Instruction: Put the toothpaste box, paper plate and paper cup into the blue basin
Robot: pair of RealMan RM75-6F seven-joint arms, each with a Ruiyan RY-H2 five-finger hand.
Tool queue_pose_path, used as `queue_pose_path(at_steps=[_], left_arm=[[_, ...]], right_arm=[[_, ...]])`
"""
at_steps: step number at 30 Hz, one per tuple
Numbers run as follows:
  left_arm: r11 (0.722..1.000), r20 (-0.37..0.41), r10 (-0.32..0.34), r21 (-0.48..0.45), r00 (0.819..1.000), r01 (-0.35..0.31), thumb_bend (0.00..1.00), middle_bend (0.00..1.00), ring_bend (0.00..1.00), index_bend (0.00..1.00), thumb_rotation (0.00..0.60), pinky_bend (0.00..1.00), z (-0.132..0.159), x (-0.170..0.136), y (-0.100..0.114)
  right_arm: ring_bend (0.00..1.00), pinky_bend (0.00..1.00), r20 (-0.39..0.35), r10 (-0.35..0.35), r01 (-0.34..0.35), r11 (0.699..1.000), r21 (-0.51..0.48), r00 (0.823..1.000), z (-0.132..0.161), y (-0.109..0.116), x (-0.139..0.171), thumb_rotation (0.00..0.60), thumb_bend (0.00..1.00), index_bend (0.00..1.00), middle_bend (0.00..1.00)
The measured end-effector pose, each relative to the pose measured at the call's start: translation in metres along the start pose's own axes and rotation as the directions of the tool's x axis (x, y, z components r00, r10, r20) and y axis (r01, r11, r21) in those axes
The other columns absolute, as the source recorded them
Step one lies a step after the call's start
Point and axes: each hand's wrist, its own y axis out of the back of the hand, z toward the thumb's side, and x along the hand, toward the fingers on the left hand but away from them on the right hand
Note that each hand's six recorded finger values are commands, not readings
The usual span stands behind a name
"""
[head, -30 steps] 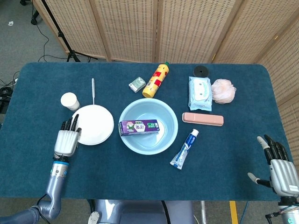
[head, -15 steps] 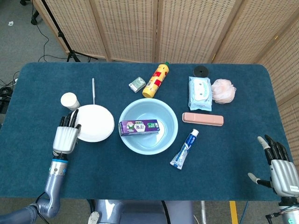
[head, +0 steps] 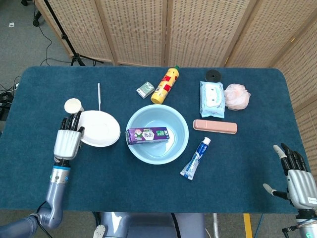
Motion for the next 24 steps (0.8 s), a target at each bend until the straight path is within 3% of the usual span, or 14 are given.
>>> queue_pose_path(at_steps=[12,24], left_arm=[[0.994,0.001,0.109,-0.011,0.994,-0.109,0.43,0.14,0.15,0.71,0.600,0.20,0.001,0.021,0.043],[0.975,0.019,0.216,-0.052,0.976,-0.215,0.43,0.15,0.15,0.71,0.600,0.20,0.018,0.042,0.095]], right_arm=[[0.00,0.00,0.002,-0.004,0.004,1.000,-0.005,1.000,-0.001,0.002,0.000,0.600,0.13,0.00,0.00],[0.00,0.00,0.005,-0.006,0.006,1.000,-0.015,1.000,-0.002,0.003,0.000,0.600,0.13,0.00,0.00]])
